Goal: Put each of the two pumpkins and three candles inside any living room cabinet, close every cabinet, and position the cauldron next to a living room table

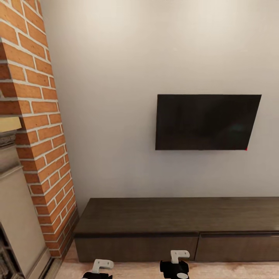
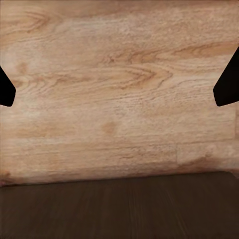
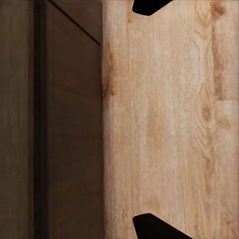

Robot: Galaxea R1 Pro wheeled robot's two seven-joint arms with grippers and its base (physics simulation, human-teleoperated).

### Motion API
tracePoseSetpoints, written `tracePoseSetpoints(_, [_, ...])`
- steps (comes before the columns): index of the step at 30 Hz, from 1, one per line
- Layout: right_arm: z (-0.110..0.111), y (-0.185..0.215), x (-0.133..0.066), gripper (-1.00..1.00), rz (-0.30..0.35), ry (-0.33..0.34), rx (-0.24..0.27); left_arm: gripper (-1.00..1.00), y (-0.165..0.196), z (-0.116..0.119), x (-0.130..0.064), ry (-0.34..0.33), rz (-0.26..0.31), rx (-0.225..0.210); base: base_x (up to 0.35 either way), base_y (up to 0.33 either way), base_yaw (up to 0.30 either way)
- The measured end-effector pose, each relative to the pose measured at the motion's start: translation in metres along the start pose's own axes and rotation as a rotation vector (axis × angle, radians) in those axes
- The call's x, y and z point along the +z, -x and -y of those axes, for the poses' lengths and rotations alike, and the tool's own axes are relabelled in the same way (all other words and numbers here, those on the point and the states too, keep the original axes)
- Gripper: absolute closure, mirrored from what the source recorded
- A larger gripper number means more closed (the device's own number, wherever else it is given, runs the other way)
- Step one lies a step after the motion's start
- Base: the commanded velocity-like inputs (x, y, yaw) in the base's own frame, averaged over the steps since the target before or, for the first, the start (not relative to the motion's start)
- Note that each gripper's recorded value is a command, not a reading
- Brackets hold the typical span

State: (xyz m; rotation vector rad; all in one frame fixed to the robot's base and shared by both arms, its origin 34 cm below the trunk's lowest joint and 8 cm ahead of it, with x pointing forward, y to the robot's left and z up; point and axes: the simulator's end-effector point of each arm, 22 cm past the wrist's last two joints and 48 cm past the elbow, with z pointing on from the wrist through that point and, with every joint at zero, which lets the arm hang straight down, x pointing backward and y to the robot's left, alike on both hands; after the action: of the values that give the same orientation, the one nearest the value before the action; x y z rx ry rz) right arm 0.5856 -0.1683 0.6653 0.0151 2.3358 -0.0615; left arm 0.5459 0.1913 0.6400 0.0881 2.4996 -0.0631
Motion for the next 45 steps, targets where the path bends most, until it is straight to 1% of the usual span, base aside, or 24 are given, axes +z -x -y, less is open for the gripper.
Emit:
tracePoseSetpoints(36, [0.003, 0.032, -0.037, -1.00, -0.003, -0.001, -0.003, -1.00, 0.026, 0.001, -0.042, 0.001, -0.003, 0.001, 0.000, 0.000, 0.000])
tracePoseSetpoints(38, [0.005, 0.033, -0.039, -1.00, -0.003, -0.002, -0.003, -1.00, 0.023, 0.000, -0.044, 0.003, -0.011, 0.002, 0.000, 0.000, 0.000])
tracePoseSetpoints(41, [0.008, 0.035, -0.042, -1.00, -0.005, -0.008, -0.004, -1.00, 0.012, -0.005, -0.045, 0.012, -0.040, 0.002, 0.000, 0.000, 0.000])
tracePoseSetpoints(45, [0.013, 0.037, -0.045, -1.00, -0.007, -0.016, -0.005, -1.00, -0.008, -0.018, -0.047, 0.037, -0.090, 0.002, 0.000, 0.000, 0.000])
